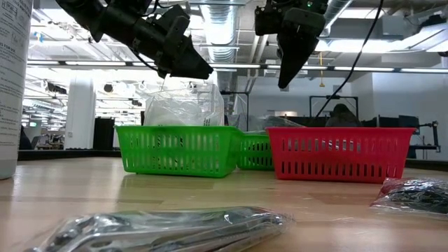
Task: Pick & Place Travel size toiletries
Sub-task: Put the silver nail cutter into the top left red bin
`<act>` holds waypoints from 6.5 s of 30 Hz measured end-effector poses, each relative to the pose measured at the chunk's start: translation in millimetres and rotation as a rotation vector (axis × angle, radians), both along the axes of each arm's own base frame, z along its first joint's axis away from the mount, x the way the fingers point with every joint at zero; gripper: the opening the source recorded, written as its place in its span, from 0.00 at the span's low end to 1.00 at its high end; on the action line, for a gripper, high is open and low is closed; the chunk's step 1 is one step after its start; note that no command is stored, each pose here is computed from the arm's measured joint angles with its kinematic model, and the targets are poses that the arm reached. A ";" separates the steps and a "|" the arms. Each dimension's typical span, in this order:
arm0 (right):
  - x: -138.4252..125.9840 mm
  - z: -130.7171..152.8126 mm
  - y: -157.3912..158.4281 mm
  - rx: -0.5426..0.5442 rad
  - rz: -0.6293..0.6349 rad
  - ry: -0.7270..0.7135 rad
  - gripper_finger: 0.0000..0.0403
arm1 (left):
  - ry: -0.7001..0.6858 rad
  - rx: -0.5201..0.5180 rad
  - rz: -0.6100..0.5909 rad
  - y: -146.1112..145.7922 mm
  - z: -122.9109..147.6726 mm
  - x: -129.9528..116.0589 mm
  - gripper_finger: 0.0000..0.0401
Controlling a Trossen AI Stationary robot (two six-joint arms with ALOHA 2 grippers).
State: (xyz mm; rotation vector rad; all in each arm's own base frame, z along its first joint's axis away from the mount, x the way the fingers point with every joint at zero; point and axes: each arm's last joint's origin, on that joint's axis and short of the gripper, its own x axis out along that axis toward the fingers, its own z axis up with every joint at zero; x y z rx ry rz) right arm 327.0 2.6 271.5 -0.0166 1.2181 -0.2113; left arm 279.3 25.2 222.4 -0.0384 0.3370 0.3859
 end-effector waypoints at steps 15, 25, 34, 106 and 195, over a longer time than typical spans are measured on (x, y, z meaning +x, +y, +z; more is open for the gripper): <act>0.2 0.2 9.8 -0.009 0.046 -0.002 0.27 | -0.034 -0.051 -0.181 -33.1 6.7 4.4 0.33; 3.6 1.5 0.6 -0.032 0.076 -0.026 0.27 | -0.134 0.024 -0.295 -86.0 50.1 12.1 0.25; 4.1 1.7 -15.0 -0.057 0.093 -0.021 0.27 | -0.184 0.007 -0.365 -111.1 75.3 14.3 0.24; -16.3 11.1 -100.9 -0.063 -0.169 -0.040 0.27 | 0.622 -0.537 -0.319 -235.6 -32.5 102.8 0.24; -12.6 10.5 -85.5 -0.050 -0.152 -0.039 0.27 | 0.778 -0.839 -0.125 -263.0 -114.2 105.8 0.09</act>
